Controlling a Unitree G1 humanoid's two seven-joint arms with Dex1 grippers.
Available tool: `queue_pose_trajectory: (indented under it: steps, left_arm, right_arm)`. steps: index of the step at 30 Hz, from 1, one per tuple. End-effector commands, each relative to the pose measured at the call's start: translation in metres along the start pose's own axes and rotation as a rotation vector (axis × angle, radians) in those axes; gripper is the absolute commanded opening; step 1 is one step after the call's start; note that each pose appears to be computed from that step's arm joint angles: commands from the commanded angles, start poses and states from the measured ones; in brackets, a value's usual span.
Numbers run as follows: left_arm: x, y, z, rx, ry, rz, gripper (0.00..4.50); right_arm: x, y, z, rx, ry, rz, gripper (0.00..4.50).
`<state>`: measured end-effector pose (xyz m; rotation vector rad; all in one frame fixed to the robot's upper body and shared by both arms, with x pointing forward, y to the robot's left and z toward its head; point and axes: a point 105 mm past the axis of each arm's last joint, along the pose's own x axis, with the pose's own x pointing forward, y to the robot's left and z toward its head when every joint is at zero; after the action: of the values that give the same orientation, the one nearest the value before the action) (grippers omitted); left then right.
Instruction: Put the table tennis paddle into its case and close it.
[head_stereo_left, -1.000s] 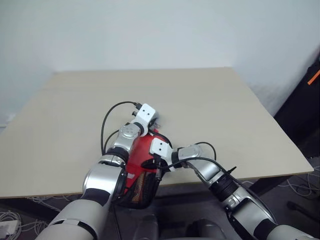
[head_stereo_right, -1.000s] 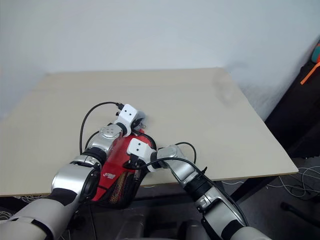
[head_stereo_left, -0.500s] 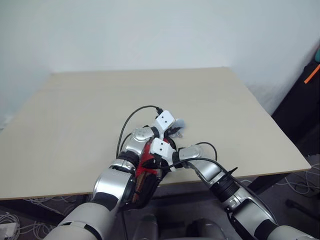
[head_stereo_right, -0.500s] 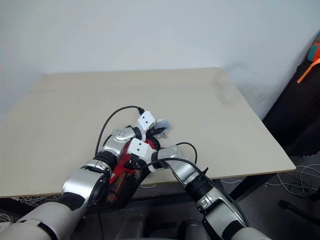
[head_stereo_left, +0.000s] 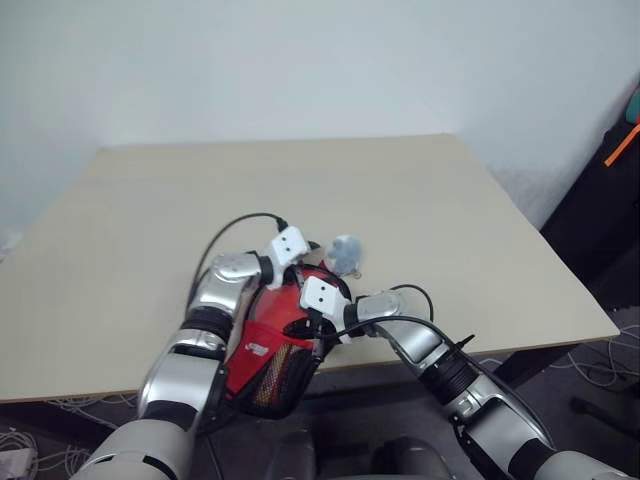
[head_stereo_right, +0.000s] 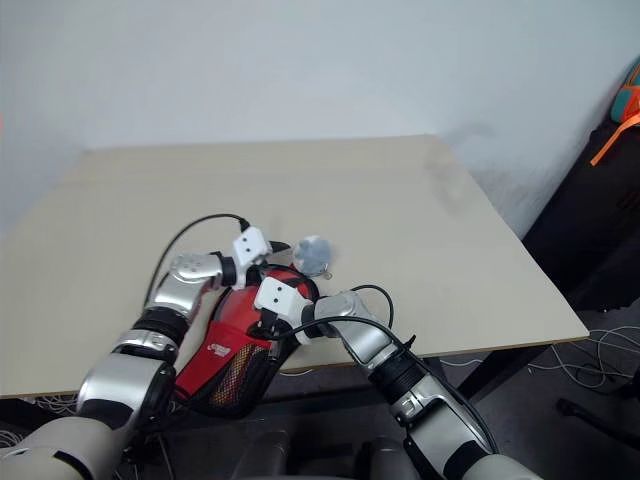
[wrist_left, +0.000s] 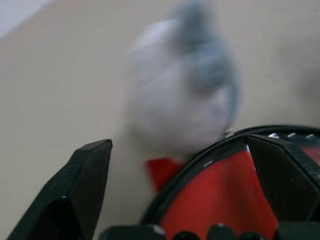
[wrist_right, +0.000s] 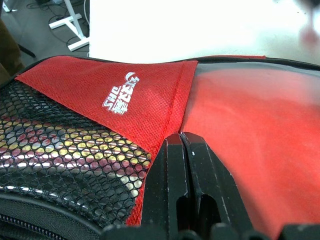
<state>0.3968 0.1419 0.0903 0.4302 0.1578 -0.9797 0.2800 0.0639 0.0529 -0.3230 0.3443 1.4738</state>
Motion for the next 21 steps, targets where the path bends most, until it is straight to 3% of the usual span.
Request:
queue_pose_trajectory:
  steps: [1, 4, 6, 12, 15, 18, 21]
  left_arm:
    - [-0.025, 0.019, 0.029, -0.046, -0.104, 0.041, 4.47]
    - [-0.044, 0.019, 0.029, -0.093, -0.132, 0.075, 4.47]
    - [-0.051, 0.011, 0.027, -0.141, -0.153, 0.089, 4.5]
    - [-0.056, -0.021, 0.016, -0.292, -0.194, 0.091, 4.5]
    - [-0.053, -0.036, 0.01, -0.334, -0.195, 0.086, 3.89]
    - [-0.047, -0.048, 0.001, -0.376, -0.186, 0.07, 2.86]
    - [-0.038, -0.058, -0.005, -0.408, -0.173, 0.044, 1.87]
  right_arm:
    - [-0.002, 0.001, -0.017, 0.041, 0.054, -0.004, 0.0]
    - [-0.008, -0.003, -0.015, 0.043, 0.049, -0.023, 0.0]
    - [-0.016, -0.006, -0.011, 0.042, 0.042, -0.032, 0.37]
    - [-0.051, -0.018, 0.016, 0.012, 0.001, -0.063, 2.23]
    - [-0.072, -0.026, 0.037, -0.018, -0.021, -0.081, 3.27]
    - [-0.096, -0.045, 0.065, -0.068, -0.054, -0.145, 4.34]
    - [-0.109, -0.067, 0.082, -0.097, -0.067, -0.22, 4.5]
